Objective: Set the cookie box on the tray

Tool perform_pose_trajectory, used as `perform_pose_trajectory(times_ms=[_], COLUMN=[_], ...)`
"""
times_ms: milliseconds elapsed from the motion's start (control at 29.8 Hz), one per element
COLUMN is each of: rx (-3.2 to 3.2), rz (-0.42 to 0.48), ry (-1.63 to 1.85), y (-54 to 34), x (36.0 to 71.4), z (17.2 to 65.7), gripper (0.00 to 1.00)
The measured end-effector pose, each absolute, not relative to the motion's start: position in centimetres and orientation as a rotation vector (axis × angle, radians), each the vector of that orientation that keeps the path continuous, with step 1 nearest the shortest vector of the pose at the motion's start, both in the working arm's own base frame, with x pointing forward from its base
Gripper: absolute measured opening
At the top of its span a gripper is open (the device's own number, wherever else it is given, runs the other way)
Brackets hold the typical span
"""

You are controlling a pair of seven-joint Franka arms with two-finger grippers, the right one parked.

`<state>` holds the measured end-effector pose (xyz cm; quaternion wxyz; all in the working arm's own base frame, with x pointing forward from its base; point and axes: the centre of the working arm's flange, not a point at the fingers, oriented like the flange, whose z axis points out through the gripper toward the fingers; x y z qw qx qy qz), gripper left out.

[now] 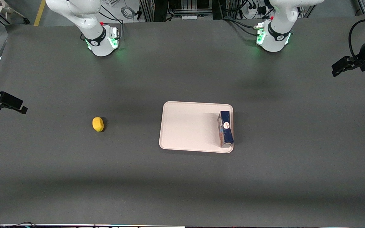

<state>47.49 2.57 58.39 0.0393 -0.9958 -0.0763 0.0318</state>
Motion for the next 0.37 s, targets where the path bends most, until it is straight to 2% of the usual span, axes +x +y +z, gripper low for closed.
perform_pose_trajectory(times_ms=[369], rx=[-3.063], rz=[0.080], ry=[-0.234], y=[2.39], x=[46.75], z=[58.87], gripper=[1.00])
